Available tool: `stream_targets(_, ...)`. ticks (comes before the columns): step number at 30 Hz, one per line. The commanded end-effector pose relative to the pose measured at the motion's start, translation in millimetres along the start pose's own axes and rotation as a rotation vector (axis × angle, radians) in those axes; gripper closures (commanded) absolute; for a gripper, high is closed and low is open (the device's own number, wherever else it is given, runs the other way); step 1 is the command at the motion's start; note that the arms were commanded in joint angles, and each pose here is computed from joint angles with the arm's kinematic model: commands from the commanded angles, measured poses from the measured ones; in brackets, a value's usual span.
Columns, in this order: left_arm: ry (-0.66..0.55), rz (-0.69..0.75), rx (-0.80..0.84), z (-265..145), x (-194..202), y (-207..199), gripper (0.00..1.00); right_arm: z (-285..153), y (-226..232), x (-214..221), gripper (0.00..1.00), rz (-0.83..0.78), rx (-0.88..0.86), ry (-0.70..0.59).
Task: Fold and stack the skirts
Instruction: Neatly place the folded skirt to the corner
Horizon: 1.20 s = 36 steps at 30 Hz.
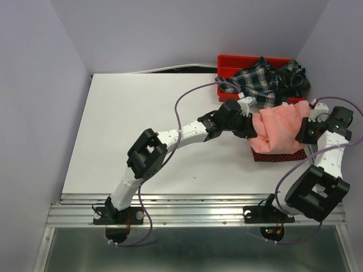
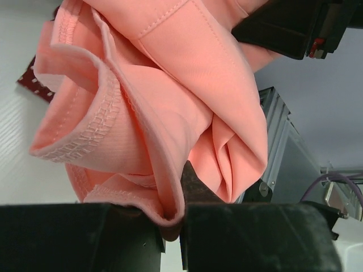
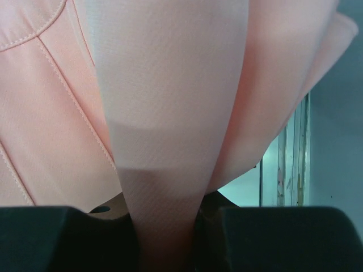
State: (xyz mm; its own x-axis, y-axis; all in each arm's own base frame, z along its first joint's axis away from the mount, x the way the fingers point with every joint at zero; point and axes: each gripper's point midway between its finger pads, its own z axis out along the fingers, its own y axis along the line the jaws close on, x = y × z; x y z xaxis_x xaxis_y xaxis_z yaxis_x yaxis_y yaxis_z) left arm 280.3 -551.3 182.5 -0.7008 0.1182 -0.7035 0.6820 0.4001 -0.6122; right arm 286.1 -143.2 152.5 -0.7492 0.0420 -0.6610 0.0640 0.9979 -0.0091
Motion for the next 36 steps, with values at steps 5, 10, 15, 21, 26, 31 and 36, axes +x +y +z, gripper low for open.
stream_targets(5, -0.027, 0.074, 0.011, 46, -1, 16, 1.00, 29, -34, 14, 0.99, -0.045, -0.048, -0.042)
stream_targets(10, 0.022, 0.067, -0.020, 59, 27, 39, 1.00, 57, -39, 29, 0.99, -0.018, -0.064, -0.011)
stream_targets(15, 0.038, 0.059, -0.037, 59, 34, 46, 0.86, 79, -50, 38, 0.81, 0.043, -0.067, 0.055)
stream_targets(21, 0.025, 0.073, -0.061, 41, 22, 38, 0.49, 76, -69, 15, 0.32, 0.065, -0.014, 0.046)
stream_targets(26, -0.027, 0.103, -0.080, -2, -12, 24, 0.11, 52, -84, -7, 0.09, 0.014, 0.074, 0.015)
stream_targets(31, -0.079, 0.184, -0.139, -69, -50, 25, 0.02, 19, -76, -34, 0.00, -0.027, 0.046, -0.018)
stream_targets(36, -0.093, 0.219, -0.240, -134, -74, 50, 0.02, -14, -41, -51, 0.00, -0.079, -0.115, -0.039)
